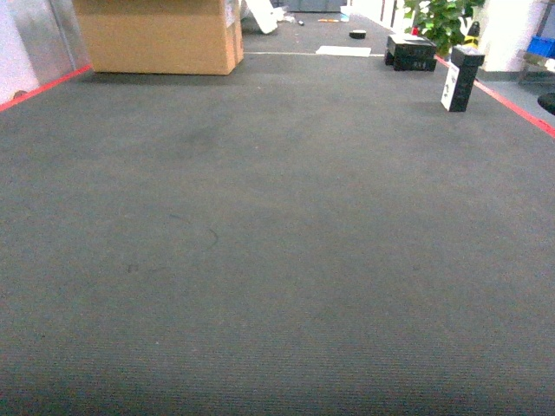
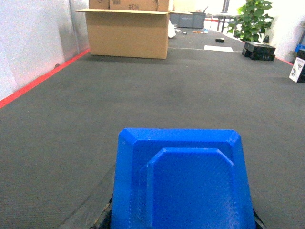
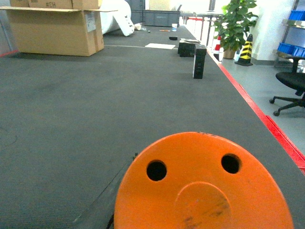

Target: Sort blue parts and orange caps into right shelf containers

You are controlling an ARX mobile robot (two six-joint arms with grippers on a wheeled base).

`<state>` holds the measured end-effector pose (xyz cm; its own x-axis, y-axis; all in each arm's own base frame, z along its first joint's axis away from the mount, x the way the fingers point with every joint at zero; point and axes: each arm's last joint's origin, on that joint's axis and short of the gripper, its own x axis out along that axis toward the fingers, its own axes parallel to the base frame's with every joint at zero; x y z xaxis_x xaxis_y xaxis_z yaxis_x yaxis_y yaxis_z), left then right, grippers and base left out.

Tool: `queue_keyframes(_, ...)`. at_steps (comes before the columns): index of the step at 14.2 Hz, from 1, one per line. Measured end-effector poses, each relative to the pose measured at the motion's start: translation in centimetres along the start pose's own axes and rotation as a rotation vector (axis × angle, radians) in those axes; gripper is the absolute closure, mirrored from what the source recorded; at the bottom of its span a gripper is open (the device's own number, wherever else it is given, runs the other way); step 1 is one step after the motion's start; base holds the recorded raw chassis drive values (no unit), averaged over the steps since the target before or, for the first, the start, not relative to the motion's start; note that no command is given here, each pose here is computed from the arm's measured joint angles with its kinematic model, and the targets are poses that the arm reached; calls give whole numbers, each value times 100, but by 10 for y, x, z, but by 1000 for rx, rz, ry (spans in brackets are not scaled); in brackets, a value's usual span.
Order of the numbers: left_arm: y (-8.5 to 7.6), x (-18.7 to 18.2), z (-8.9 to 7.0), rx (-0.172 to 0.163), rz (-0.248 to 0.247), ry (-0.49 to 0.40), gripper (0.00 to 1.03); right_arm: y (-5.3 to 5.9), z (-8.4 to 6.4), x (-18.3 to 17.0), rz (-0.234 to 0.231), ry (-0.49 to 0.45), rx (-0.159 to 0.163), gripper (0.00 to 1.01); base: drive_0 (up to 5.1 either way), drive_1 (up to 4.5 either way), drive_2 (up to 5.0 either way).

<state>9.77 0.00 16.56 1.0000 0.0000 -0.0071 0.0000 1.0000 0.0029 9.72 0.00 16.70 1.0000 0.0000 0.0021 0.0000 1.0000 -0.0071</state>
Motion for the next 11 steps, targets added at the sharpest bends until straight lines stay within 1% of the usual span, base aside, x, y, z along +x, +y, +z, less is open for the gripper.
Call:
queue_keyframes(4, 0, 0, 0, 0, 0, 0, 60, 0, 0, 0, 0, 0, 0, 56, -31, -31, -31)
queue_keyframes(11, 0, 0, 0, 0, 0, 0, 60, 0, 0, 0, 0, 0, 0, 56, -180, -180, -180)
